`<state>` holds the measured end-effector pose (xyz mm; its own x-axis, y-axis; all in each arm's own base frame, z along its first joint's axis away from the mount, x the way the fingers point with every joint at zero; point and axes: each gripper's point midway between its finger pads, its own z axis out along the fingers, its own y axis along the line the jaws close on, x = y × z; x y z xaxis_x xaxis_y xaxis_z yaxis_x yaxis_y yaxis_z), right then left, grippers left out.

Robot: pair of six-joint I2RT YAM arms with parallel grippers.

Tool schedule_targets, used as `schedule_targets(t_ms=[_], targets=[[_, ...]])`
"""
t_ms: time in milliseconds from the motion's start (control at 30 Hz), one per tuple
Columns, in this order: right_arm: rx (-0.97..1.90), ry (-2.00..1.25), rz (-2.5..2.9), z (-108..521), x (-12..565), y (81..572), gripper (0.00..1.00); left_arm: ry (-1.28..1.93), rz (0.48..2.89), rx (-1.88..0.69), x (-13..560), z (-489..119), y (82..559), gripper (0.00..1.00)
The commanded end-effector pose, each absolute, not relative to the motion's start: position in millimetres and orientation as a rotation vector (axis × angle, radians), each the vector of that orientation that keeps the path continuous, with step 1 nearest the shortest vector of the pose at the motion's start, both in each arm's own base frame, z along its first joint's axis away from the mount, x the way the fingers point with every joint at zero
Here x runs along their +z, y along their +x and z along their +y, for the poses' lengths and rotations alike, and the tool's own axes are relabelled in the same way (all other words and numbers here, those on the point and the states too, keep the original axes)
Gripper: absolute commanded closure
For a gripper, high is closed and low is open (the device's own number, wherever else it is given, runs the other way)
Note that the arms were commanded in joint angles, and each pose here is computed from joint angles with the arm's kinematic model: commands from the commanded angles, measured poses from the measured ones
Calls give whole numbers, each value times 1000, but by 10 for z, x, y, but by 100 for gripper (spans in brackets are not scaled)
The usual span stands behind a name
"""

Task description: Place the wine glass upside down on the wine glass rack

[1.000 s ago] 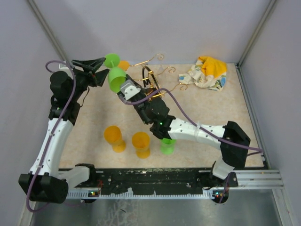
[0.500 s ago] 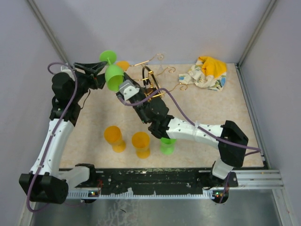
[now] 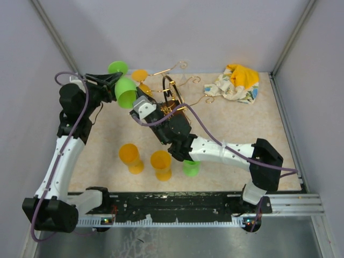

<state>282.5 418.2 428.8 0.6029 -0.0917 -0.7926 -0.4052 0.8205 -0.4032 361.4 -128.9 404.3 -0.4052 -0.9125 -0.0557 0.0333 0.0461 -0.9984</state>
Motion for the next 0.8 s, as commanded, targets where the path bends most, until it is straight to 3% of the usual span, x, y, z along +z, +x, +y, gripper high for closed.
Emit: schedule_targets(t_ms=[0, 533, 667, 767], targets=[[260, -528, 866, 4142, 4532, 2674, 100, -890, 1489, -1501, 4113, -1297, 3593, 46], [249, -531, 876, 4073, 4480, 2663, 94, -785, 1491, -1535, 4074, -1380, 3607, 94], [246, -535, 875, 4074, 4479, 2663, 98, -770, 1490, -1564, 4065, -1410, 3602, 96], [244, -538, 868, 4081, 4493, 2659, 100, -780, 1497, -1583, 4042, -1422, 3593, 81]])
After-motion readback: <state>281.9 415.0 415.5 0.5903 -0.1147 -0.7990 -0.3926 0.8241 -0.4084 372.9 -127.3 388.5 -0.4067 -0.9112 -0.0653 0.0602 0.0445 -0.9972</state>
